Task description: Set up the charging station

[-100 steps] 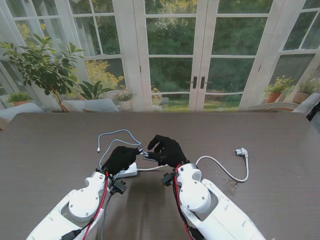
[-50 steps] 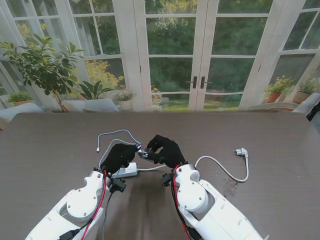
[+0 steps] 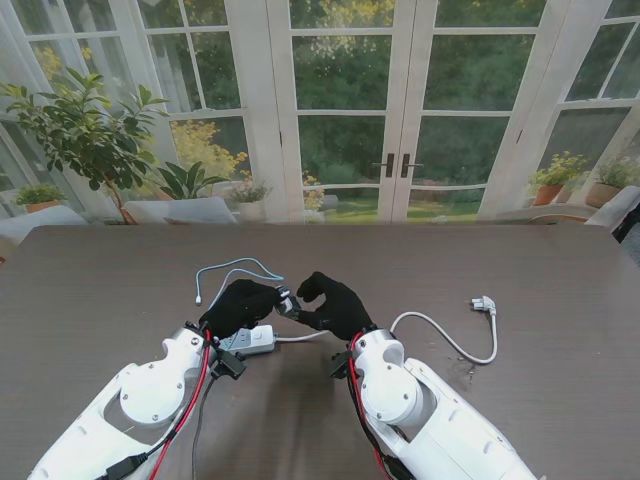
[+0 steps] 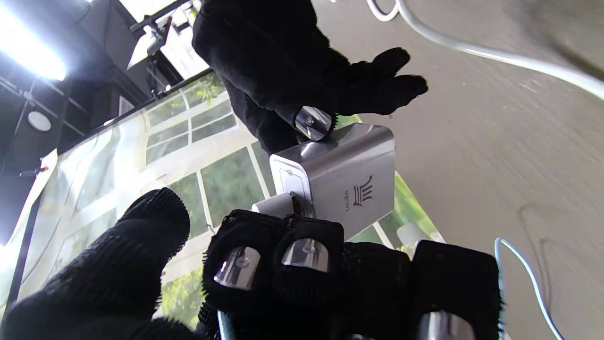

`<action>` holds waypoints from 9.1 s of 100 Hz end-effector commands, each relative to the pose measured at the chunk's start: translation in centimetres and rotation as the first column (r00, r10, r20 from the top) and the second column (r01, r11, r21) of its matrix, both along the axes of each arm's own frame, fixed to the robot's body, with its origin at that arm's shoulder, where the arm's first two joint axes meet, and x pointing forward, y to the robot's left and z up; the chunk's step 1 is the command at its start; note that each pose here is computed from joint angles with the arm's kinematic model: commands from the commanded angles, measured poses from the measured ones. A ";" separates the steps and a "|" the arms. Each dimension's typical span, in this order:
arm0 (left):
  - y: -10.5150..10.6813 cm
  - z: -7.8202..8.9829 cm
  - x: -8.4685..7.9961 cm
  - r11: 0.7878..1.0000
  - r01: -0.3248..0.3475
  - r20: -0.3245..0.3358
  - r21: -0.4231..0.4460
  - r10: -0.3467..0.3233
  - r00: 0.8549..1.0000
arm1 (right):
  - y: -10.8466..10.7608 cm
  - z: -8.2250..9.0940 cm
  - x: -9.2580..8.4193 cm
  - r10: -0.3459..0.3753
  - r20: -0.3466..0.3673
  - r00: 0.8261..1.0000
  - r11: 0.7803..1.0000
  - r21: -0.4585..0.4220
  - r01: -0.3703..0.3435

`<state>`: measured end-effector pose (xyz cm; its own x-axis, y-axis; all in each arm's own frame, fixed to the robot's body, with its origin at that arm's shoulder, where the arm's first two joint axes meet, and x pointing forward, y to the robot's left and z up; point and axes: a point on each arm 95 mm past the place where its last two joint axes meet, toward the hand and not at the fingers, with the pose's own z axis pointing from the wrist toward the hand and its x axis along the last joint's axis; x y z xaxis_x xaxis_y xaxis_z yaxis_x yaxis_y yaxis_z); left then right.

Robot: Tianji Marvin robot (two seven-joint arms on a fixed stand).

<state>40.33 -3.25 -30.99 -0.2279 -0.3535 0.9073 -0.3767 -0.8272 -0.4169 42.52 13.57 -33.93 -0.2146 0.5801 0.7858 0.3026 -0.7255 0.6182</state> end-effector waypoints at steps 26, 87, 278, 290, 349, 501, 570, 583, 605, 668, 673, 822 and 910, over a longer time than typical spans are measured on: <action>1.3 1.0 -0.1 0.996 0.059 -0.034 0.067 -0.057 0.998 | 0.1 1.7 -0.1 0.054 0.050 0.997 0.994 -0.093 -0.050; 2.3 1.7 -0.1 0.981 0.130 -0.069 0.147 -0.121 0.990 | 1.9 3.3 -1.0 0.189 0.064 0.980 0.964 -0.201 -0.173; 2.5 2.6 -0.4 0.967 0.188 -0.089 0.171 -0.175 0.981 | 5.0 1.6 -1.5 0.233 0.082 0.969 0.946 -0.251 -0.206; 2.5 2.6 -0.5 0.967 0.187 -0.088 0.171 -0.174 0.981 | 5.1 1.5 -1.5 0.226 0.082 0.971 0.949 -0.242 -0.201; 2.5 2.6 -0.9 0.969 0.190 -0.097 0.160 -0.176 0.980 | 5.3 0.7 -1.1 0.192 0.113 0.975 0.965 -0.203 -0.167; 7.6 4.3 0.7 0.917 -0.234 0.178 0.322 0.184 0.967 | 5.8 -1.0 -1.1 0.214 0.056 0.975 0.976 -0.046 -0.212; 11.9 3.7 -0.9 0.811 -0.379 0.270 0.445 0.282 0.921 | 6.1 -1.6 -1.0 0.194 0.035 0.980 0.981 -0.018 -0.194; 11.9 3.7 -2.2 0.804 -0.382 0.326 0.456 0.249 0.912 | 6.2 -1.5 -0.7 0.180 0.026 0.983 0.984 -0.013 -0.180; 11.1 3.7 -4.4 0.803 -0.389 0.419 0.451 0.194 0.887 | 6.6 -1.2 -0.1 0.163 0.012 0.987 0.987 -0.011 -0.163; 10.1 1.6 -7.2 0.850 -0.222 0.307 0.477 0.076 0.949 | 7.5 -0.3 1.1 0.117 0.020 0.993 0.993 -0.014 -0.117; 9.9 1.0 -7.0 0.854 -0.207 0.287 0.478 0.070 0.955 | 7.5 -0.1 1.2 0.113 0.023 0.993 0.994 -0.014 -0.113; 10.3 -7.1 0.8 0.674 -0.018 0.064 0.739 -0.043 0.997 | 8.4 -0.9 1.6 0.116 0.025 0.993 0.993 0.005 -0.116; 9.5 -9.3 1.8 0.662 -0.006 0.071 0.750 -0.071 0.995 | 9.0 -1.8 1.4 0.132 0.018 0.991 0.991 0.016 -0.132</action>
